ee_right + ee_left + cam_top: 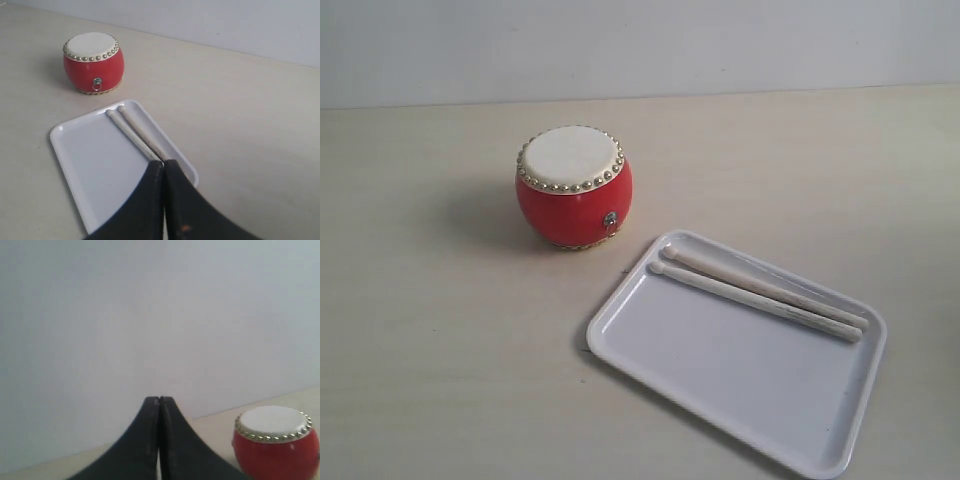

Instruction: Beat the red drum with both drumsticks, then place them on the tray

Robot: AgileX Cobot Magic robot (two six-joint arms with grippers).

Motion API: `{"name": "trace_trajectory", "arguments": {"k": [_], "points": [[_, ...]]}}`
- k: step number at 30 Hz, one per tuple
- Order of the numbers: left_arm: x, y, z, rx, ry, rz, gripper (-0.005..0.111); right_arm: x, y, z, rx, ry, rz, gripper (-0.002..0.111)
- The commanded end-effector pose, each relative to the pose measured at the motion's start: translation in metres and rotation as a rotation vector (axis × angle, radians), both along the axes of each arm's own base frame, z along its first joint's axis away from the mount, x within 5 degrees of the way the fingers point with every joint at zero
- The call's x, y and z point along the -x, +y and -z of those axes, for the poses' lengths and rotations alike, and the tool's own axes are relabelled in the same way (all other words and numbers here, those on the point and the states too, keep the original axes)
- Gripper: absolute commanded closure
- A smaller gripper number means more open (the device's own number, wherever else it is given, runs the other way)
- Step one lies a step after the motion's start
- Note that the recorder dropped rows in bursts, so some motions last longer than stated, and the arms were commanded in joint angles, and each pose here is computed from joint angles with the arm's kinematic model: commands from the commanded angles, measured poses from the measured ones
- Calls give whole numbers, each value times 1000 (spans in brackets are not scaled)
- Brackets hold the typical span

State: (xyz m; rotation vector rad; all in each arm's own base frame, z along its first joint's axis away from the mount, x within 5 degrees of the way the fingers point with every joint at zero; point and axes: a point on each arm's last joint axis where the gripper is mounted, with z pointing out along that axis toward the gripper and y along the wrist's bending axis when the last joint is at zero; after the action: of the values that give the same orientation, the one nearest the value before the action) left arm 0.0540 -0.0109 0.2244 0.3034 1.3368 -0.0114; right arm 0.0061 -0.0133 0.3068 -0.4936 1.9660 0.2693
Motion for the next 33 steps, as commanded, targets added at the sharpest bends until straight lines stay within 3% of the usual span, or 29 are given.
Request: {"name": "trace_trajectory", "arguments": {"k": [1,3,9,14,23,33], "points": [[0,-4,21,-5,230,50,107,-1,0,1,1,-9,-3,108],[0,-4,27,-5,296,48,107,-1,0,1,0,-10,-3,108],[0,-3,27,7,302,36,107,-1,0,1,0,-10,-3,108],[-2,7,28,62,311,-154,107,-1,0,1,0,-10,-3,108],[-2,16,28,119,308,-308,107,-1,0,1,0,-10,-3,108],[-2,17,28,118,307,-321,107,-1,0,1,0,-10,-3,108]]}}
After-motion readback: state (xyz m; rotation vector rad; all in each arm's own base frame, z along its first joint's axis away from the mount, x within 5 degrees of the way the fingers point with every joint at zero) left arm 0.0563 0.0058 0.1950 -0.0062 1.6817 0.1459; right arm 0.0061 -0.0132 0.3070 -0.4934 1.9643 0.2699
